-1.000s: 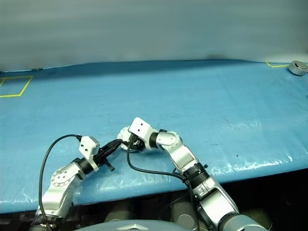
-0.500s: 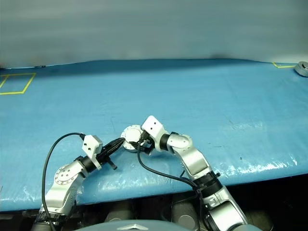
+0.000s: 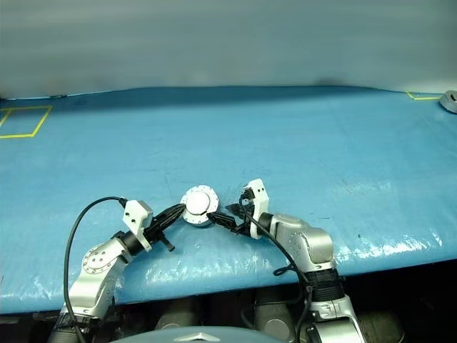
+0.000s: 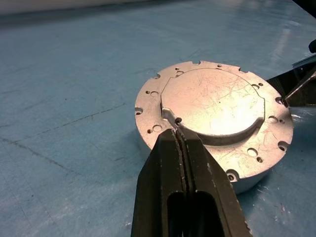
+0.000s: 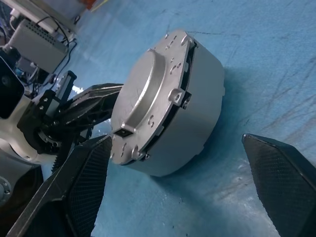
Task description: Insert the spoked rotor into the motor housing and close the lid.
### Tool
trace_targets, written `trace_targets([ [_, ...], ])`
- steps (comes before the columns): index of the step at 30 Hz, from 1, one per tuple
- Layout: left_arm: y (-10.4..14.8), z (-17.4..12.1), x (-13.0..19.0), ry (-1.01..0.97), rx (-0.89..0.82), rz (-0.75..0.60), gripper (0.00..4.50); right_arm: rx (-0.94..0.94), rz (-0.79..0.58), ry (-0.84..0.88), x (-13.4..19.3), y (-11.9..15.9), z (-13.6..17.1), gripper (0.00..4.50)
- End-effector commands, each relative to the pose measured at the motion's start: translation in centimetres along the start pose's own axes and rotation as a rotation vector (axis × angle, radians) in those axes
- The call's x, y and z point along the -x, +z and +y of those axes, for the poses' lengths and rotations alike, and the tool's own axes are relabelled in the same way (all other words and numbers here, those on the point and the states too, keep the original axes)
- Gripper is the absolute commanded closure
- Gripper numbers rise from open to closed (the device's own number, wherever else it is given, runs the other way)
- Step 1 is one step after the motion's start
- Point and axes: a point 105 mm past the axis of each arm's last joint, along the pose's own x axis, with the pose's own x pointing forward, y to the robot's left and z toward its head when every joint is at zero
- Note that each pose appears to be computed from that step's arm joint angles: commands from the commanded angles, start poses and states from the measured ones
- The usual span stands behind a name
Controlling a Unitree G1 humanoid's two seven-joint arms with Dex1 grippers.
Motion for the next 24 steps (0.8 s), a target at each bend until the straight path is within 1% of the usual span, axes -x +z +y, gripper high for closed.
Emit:
trace_targets([
  [1,-1.8,-0.9,0.0,-0.032,0.025,0.068,4.5,-0.12,-0.024,-0.007,-0.7,-0.2,-0.5,0.06],
  [2,-1.8,-0.9,0.1,-0.032,0.023,0.068,4.5,-0.138,-0.027,-0.015,-0.9,-0.3,-0.7,0.06],
  [5,-1.7,-0.9,0.1,-0.03,0.021,0.069,4.5,-0.175,-0.021,-0.007,-1.1,-0.6,-0.7,0.69],
  [10,-1.8,-0.8,0.2,-0.025,0.018,0.07,4.5,-0.212,-0.032,0.03,-0.9,-0.6,-0.4,2.28],
  [12,-1.8,-0.9,0.3,-0.028,0.019,0.072,4.5,-0.225,-0.031,0.039,-0.8,-0.6,-0.3,2.72],
  [17,-1.7,-0.9,0.1,-0.031,0.018,0.069,4.5,-0.246,-0.028,0.045,-0.8,-0.7,-0.2,2.72],
  [19,-1.7,-0.9,0.0,-0.032,0.017,0.067,4.5,-0.252,-0.027,0.043,-0.8,-0.8,-0.2,3.05],
  [21,-1.7,-0.9,0.0,-0.031,0.017,0.065,4.5,-0.261,-0.033,0.038,-0.8,-0.8,-0.2,3.23],
  [22,-1.5,-0.8,0.0,-0.023,0.019,0.054,4.5,-0.278,-0.053,0.041,-0.8,-0.5,-0.3,3.24],
  [24,-0.4,-0.2,-0.1,0.034,0.092,-0.02,4.5,-0.332,-0.122,0.071,-0.6,0.7,-0.1,3.24],
])
